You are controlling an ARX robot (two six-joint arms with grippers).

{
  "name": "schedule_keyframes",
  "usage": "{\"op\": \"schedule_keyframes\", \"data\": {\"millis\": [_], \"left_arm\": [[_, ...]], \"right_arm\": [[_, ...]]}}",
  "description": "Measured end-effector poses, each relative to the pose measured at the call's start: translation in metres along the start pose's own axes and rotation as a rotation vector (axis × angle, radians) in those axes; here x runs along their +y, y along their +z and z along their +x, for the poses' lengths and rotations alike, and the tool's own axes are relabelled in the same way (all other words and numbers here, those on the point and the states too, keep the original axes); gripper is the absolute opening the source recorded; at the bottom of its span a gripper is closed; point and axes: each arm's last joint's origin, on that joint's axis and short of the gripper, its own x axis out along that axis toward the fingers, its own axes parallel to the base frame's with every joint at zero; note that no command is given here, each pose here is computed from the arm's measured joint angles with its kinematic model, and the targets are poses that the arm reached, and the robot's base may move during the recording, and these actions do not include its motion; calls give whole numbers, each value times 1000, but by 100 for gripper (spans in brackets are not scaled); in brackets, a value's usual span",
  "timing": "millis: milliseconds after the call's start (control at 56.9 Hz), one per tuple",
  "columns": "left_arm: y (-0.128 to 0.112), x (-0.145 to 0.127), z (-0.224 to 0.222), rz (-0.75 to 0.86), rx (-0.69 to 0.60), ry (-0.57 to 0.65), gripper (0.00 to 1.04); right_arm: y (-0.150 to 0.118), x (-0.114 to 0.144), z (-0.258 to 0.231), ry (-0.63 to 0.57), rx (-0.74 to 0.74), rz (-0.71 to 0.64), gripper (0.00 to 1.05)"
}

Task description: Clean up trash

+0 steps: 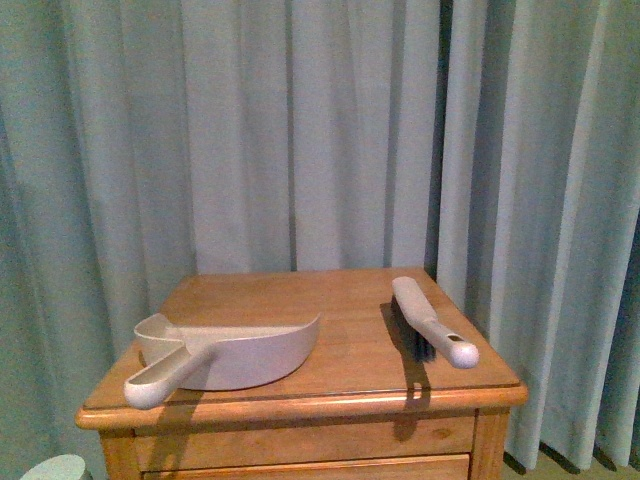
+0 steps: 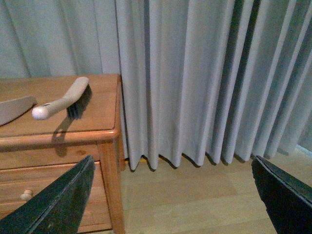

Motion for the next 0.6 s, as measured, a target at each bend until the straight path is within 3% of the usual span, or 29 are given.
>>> {"op": "schedule_keyframes", "data": {"millis": [88,281,597], "left_arm": [[29,-20,30,111,107,-22,97],[65,-61,97,246,262,-37,97],[53,-95,163,317,437,8,97]], "right_arm": [[0,0,0,0,0,0,97],[0,0,0,0,0,0,97],[0,0,0,0,0,0,97]]}}
